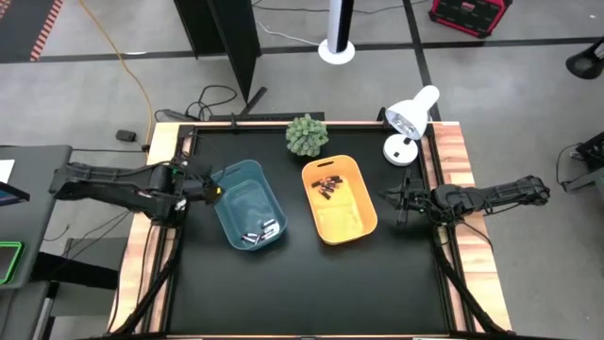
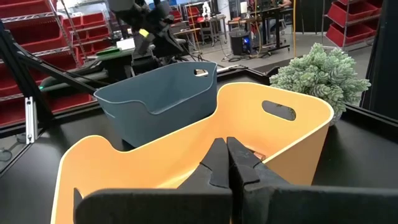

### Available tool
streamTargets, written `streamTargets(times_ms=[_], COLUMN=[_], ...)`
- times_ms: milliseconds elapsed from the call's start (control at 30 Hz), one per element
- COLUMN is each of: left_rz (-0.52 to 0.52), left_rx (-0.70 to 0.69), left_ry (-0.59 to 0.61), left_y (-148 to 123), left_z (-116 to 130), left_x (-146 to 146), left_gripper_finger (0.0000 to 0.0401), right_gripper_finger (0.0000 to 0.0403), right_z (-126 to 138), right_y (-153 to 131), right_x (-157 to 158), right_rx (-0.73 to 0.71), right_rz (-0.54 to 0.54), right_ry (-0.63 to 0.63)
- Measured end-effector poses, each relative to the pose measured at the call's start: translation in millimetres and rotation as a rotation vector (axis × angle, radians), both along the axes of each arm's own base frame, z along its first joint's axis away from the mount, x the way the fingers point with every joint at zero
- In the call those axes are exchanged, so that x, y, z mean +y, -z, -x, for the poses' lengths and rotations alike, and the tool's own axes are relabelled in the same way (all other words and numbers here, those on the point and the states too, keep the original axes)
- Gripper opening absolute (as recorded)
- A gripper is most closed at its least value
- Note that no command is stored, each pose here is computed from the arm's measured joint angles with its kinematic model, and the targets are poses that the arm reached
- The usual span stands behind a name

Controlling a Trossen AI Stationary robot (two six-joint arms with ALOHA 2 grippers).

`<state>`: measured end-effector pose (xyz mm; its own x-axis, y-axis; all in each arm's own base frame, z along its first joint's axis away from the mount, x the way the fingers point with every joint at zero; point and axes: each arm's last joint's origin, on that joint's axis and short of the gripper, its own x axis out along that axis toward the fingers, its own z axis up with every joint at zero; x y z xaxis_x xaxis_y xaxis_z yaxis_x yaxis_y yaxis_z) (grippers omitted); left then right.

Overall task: Sort batteries
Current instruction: Move the top left blue bin to the middle left of the table

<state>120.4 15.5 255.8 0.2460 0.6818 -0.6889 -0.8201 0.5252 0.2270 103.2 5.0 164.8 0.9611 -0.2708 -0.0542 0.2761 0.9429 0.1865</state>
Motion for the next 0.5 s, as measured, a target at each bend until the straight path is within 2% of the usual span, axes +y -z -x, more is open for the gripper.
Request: streamTargets(times_ms=[100,233,500], left_rz=[0.014,0.081,0.160], left_rx=[0.026,-0.019,-0.027], left_ry=[0.026,0.125,0.239], left_y=[12.1,22.9,29.8], left_z=[-6.7,-22.0,-44.2], left_x=[6.8,15.0,31.5], left_gripper_finger=[0.0001,0.0001,0.0001], right_gripper_finger=[0.0000,0.0000,0.0000], right_z=[0.0,-0.1,-0.2], right_y=[-0.1,-0.1,-2.0], right_x=[0.0,0.0,0.0], right_rx=[-0.002,-0.008,-0.030], right_rz=[-0.004,-0.007,-0.011], right_ry=[0.000,0.000,0.000])
